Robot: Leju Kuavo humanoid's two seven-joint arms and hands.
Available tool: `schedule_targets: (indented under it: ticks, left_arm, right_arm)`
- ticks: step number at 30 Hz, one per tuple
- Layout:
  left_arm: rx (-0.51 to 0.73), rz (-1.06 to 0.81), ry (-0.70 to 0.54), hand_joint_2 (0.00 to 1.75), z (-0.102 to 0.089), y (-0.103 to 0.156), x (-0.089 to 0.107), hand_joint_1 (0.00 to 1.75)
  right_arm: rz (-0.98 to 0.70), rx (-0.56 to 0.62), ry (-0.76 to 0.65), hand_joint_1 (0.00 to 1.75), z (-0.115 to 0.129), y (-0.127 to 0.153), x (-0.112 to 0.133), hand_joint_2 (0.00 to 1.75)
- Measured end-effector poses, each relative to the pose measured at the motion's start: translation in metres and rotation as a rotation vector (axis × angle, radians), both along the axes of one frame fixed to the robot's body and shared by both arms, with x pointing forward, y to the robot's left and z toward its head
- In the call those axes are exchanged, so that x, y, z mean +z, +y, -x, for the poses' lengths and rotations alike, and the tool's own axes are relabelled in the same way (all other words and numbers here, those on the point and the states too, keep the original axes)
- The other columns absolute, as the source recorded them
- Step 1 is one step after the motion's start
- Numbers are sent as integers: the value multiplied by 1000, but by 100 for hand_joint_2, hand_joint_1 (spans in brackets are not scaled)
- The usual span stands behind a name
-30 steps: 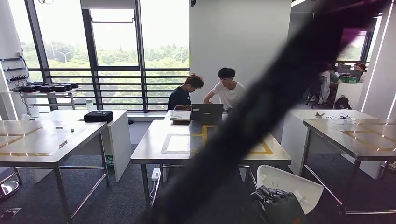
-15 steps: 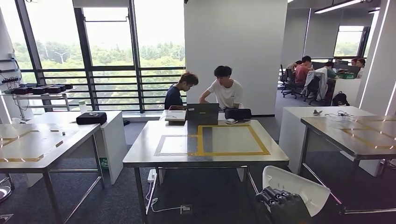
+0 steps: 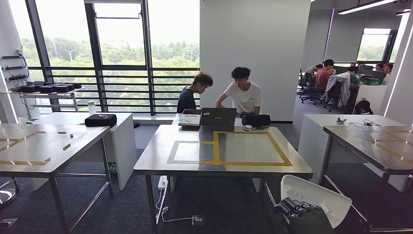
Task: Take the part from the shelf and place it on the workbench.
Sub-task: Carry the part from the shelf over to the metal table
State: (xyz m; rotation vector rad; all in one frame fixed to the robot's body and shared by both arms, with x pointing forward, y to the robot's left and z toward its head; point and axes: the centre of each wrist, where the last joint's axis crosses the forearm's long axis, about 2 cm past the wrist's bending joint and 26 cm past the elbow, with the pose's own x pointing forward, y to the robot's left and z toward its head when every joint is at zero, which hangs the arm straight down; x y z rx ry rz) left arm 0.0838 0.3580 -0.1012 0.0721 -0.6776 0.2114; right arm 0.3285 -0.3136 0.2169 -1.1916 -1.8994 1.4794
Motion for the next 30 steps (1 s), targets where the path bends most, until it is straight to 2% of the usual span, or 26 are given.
schedule_targets:
  ticks: [7, 15, 27, 30]
  left_arm:
    - [-10, 5, -7, 175, -10, -3, 2, 0]
    - [-10, 17, 0, 175, -2, -8, 0, 0]
    - [-35, 43, -3, 175, 2, -21, -3, 0]
    - [-40, 48, -2, 175, 2, -24, -3, 0]
  right_arm:
    - [-42, 12, 25, 175, 7, -11, 4, 175]
    - [-40, -3, 32, 175, 2, -10, 9, 175]
    - [-37, -19, 55, 175, 26, -23, -13, 175]
    - [-25, -29, 45, 175, 28, -26, -12, 175]
